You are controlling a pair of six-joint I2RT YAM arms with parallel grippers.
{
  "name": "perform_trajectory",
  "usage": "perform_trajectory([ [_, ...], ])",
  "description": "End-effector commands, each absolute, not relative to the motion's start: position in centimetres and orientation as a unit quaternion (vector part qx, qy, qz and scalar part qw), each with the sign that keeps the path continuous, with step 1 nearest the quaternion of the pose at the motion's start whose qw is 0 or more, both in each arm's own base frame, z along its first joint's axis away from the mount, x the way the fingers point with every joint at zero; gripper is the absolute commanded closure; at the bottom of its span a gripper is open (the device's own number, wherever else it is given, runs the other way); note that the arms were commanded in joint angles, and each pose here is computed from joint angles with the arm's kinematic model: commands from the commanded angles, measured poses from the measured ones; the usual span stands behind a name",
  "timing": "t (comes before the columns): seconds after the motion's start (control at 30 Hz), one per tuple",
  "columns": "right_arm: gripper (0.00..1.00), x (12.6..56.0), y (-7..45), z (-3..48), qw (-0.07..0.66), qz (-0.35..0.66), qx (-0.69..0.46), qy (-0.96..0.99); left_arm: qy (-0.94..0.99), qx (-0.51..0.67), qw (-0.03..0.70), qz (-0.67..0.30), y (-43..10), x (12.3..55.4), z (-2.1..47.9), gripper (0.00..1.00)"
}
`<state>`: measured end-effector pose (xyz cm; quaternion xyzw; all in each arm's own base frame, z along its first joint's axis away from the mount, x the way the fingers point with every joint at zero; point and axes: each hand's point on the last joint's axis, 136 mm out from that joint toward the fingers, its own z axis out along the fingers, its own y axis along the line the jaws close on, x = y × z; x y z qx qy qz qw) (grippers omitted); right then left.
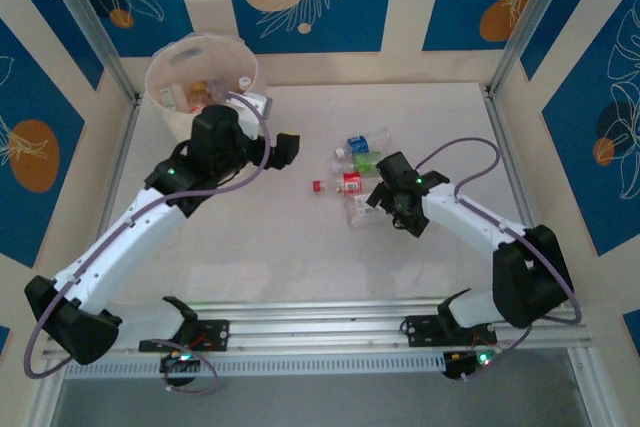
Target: Put the plastic bottles in the bin
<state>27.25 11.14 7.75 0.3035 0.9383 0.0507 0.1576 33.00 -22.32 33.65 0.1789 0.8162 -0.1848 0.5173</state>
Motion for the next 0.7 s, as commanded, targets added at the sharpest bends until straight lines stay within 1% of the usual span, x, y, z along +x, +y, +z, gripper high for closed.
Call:
perform_trajectory([
  [0.0,0.01,28.6,11.8,8.2,0.162,0.058,0.329,0.929,0.809,0.17,0.537,-0.168,-22.9,33.6,33.8,0.0],
  [0.17,0.01,30.0,12.7,8.3,0.17,0.076,0.344,0.92,0.831,0.174,0.505,-0.156,-23.8,33.8,30.5,0.01],
  [0.27,0.01,30.0,12.6,7.9,0.166,0.068,0.357,0.917,0.835,0.172,0.499,-0.156,-24.0,33.8,29.6,0.01],
  [0.47,0.01,29.7,12.4,6.1,0.146,0.051,0.374,0.914,0.849,0.172,0.484,-0.125,-23.6,34.0,27.3,0.01],
  [0.67,0.01,30.4,13.1,5.3,0.139,0.055,0.348,0.926,0.856,0.17,0.475,-0.116,-23.8,34.2,25.9,0.01],
])
